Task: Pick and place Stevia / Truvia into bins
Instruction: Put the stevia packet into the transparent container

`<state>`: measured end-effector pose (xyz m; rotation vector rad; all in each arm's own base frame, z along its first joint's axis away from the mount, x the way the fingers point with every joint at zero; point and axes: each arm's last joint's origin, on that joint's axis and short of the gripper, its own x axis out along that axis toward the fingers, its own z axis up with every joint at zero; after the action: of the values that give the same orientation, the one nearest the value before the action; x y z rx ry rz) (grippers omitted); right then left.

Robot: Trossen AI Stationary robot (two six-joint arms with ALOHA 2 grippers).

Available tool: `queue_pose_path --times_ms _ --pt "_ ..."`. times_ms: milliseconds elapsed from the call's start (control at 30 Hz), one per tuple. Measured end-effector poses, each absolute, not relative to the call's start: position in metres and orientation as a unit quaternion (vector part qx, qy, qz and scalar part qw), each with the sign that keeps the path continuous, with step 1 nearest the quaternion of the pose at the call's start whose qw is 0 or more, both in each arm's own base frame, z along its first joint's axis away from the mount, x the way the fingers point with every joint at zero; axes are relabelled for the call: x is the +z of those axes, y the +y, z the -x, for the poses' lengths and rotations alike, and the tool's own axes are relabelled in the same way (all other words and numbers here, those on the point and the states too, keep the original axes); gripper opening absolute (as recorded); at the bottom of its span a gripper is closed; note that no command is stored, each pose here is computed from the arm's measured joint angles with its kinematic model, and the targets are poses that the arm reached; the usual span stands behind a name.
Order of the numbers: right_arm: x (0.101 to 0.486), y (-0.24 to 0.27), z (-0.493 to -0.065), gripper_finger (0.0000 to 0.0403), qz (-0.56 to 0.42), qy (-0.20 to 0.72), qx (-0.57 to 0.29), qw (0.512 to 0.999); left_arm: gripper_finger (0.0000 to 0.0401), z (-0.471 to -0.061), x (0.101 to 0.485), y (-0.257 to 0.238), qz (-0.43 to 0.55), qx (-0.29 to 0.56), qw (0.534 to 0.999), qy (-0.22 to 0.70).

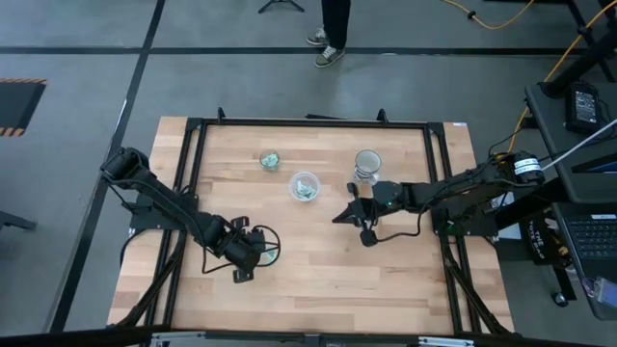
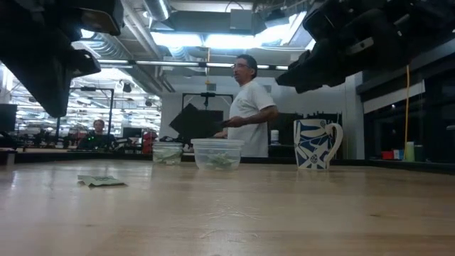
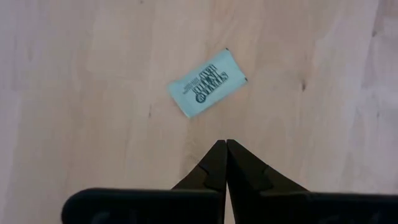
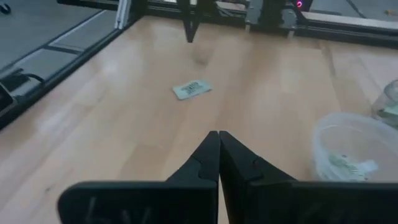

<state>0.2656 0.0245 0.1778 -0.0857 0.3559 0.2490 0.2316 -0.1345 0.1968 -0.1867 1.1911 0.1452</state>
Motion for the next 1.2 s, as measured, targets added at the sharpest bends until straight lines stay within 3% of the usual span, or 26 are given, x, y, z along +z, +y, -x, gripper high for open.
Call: queue_pose_path --times_ms 300,567,733,900,1200 --pt "0.178 0.042 -0.263 0.0006 0.025 0.18 0.152 0.972 0.002 -0.231 0.197 -0.135 0.103 0.104 0.827 0.542" --pt "0.177 0.052 -0.261 0.0006 0.028 0.18 0.17 0.968 0.0084 -0.231 0.197 -0.135 0.133 0.137 0.827 0.528" --pt "0.177 0.053 -0.261 0.0006 0.018 0.182 0.168 0.969 0.0124 -0.232 0.198 -0.133 0.078 0.15 0.847 0.503" --pt "0.177 0.053 -0.261 0.0006 0.018 0.182 0.168 0.969 0.0137 -0.23 0.199 -0.136 -0.022 0.098 0.855 0.509" --pt "0.177 0.052 -0.261 0.0006 0.015 0.184 0.167 0.968 0.0153 -0.243 0.202 -0.134 0.002 0.092 0.876 0.474"
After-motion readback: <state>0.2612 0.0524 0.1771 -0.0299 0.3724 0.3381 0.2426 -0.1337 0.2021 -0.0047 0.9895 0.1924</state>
